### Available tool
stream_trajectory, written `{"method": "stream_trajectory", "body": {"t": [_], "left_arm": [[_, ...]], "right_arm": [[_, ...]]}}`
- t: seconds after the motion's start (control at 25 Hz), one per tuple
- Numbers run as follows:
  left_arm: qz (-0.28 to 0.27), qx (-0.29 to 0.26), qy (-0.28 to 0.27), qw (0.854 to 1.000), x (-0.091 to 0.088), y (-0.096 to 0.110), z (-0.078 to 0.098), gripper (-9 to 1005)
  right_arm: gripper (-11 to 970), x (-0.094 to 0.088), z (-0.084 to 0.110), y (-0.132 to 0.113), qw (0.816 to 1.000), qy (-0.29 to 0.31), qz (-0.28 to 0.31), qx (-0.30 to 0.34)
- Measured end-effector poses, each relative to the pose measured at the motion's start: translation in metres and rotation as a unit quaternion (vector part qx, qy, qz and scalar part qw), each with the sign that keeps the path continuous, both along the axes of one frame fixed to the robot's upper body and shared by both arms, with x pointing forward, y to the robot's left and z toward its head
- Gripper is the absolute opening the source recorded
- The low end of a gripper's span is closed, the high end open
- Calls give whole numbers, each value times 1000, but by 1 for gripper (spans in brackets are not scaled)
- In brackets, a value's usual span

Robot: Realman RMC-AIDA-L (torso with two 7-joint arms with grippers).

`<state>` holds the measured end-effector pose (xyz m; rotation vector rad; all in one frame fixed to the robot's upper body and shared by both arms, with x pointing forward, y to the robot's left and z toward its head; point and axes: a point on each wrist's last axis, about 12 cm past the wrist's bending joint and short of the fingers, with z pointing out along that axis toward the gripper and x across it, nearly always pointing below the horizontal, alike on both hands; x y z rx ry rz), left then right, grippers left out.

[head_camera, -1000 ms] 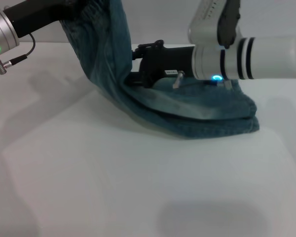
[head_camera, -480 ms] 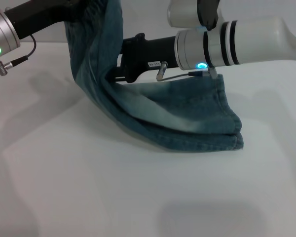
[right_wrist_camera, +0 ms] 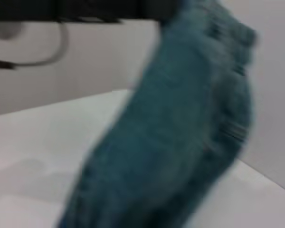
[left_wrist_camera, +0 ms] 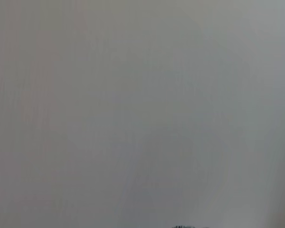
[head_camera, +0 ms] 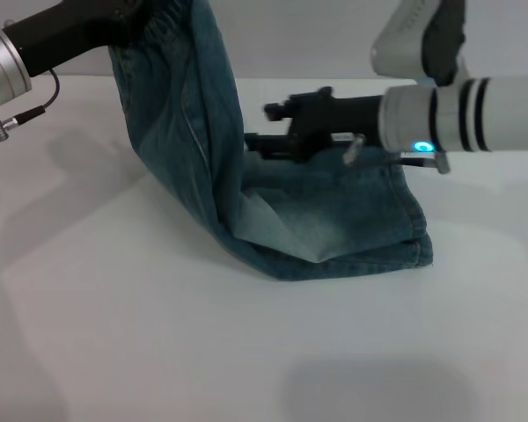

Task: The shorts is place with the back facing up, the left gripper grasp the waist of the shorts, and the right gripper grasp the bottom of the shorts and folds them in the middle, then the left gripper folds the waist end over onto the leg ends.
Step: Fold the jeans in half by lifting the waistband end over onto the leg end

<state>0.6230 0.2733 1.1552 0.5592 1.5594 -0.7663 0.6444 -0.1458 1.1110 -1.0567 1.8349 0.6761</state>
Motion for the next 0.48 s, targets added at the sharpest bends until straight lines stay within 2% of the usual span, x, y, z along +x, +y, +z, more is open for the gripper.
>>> {"method": "stream_trajectory", "body": {"t": [0.24,0.48], "left_arm": [[-14,0,0,1000,-2,-4,0,36],[-40,-1,-1,999,-6,-11,0,36]], "right_arm": [[577,-1,-11,-37,997,-9,-80,-3],[577,5,-15,-70,982,-22,-189,12]]}}
